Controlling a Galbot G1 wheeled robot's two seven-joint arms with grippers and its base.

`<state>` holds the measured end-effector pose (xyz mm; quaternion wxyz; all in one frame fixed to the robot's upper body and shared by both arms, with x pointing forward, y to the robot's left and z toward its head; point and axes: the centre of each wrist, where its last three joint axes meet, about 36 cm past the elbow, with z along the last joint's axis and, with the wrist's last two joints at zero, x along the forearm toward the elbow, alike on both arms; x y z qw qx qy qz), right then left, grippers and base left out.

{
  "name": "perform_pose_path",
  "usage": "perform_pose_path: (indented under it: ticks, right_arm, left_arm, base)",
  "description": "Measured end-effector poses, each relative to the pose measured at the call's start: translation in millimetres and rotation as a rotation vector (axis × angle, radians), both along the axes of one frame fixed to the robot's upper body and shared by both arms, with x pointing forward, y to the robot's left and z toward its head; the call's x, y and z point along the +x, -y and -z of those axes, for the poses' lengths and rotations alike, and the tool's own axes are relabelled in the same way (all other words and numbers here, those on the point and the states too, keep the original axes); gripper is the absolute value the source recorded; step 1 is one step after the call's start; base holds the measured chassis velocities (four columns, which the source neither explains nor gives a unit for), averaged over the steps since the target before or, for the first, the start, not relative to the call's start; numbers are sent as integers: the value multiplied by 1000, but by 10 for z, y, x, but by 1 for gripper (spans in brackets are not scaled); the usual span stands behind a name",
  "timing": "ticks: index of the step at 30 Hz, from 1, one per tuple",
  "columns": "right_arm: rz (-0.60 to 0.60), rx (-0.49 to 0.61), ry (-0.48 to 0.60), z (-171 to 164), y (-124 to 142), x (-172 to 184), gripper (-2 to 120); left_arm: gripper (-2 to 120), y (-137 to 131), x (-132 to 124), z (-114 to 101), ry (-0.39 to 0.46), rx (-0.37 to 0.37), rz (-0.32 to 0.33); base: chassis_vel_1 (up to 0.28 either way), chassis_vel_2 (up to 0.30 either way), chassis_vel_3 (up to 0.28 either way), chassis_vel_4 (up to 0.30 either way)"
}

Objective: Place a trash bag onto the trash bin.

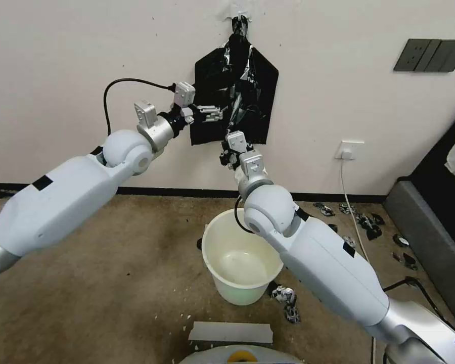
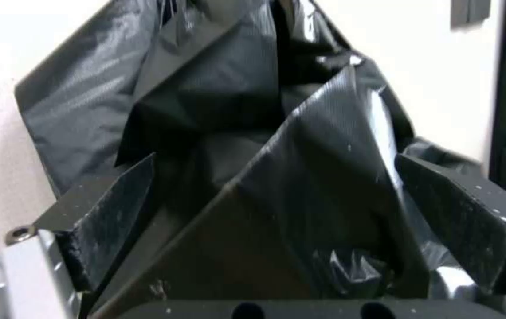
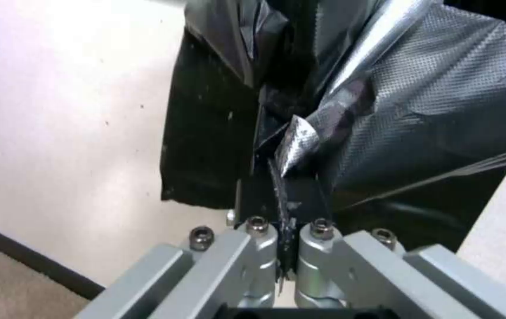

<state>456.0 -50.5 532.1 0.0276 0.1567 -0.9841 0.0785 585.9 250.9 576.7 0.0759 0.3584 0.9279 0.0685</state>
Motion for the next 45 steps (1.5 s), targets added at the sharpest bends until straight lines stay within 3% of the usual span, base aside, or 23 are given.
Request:
perform_pose_path:
  ticks: [14,26,33,35,37,45]
  right_arm:
    - [-2,14,3,30,9,-9,0]
    - [1,18,7,20,20,-1,0]
    - [1,22,10,18,32,-14,0]
    - [0,24,12,10,32,-19,0]
    - [-1,24,13,7,32,-21,0]
    - [-3,36,24,3,30,-25,0]
  left_arm:
    - [89,84,192,-100,11,71,-59]
    - [95,235,308,-288,29,129,-14]
    - [74,217,322,-254,6,168,5]
    - [62,198,318,-232,-2,179,3]
    - [59,189,318,-229,-4,182,1]
    - [25,128,299,-216,-7,179,-17]
  base:
    - [0,0,0,0]
    - [0,0,0,0]
    - [0,0,0,0]
    - [0,0,0,0]
    - [0,0,0,0]
    - [0,0,0,0]
